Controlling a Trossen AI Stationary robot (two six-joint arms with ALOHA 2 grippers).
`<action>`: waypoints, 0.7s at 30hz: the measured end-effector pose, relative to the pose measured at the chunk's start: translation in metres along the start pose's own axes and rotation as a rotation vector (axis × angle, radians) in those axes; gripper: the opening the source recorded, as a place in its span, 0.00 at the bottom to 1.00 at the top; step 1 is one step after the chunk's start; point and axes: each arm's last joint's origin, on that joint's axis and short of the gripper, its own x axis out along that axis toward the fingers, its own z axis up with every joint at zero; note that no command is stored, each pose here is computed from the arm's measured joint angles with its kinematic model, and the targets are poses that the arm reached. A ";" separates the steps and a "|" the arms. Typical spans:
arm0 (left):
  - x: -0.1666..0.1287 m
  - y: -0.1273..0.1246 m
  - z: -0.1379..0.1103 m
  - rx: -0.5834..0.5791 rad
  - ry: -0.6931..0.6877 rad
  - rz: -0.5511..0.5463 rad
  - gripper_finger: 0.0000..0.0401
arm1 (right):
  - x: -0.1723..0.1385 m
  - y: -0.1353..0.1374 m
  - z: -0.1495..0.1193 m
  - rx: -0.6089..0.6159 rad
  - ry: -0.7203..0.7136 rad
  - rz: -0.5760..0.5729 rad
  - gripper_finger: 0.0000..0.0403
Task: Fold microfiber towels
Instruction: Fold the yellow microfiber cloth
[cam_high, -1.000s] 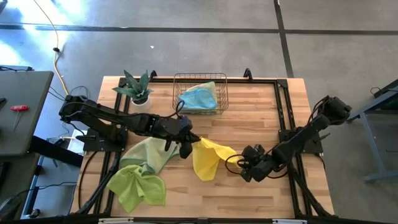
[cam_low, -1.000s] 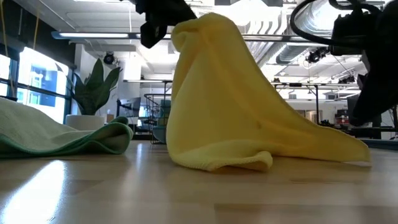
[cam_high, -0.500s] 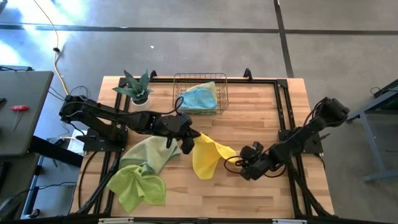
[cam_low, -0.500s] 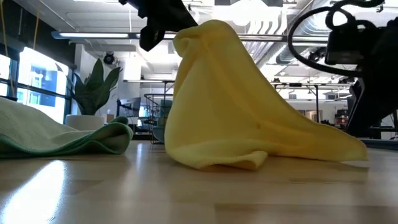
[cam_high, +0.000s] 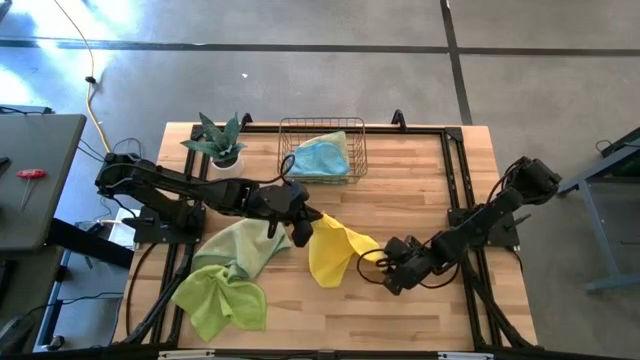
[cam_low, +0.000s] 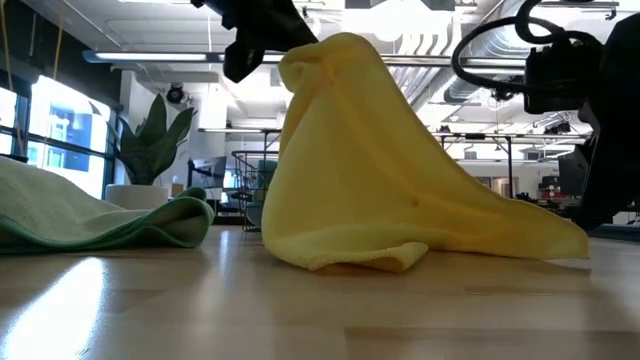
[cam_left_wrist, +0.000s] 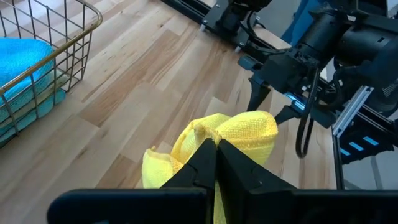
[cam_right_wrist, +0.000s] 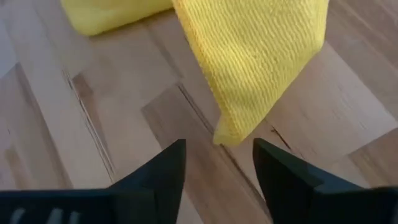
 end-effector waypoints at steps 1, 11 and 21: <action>0.000 0.000 0.000 0.000 0.000 0.000 0.00 | 0.000 0.000 0.000 -0.001 -0.002 -0.001 0.48; 0.000 0.000 0.000 -0.007 0.003 0.002 0.00 | 0.013 -0.006 0.003 -0.075 -0.141 -0.137 0.56; 0.000 0.000 0.000 -0.007 0.003 0.002 0.00 | 0.034 -0.013 -0.003 0.006 -0.181 -0.242 0.54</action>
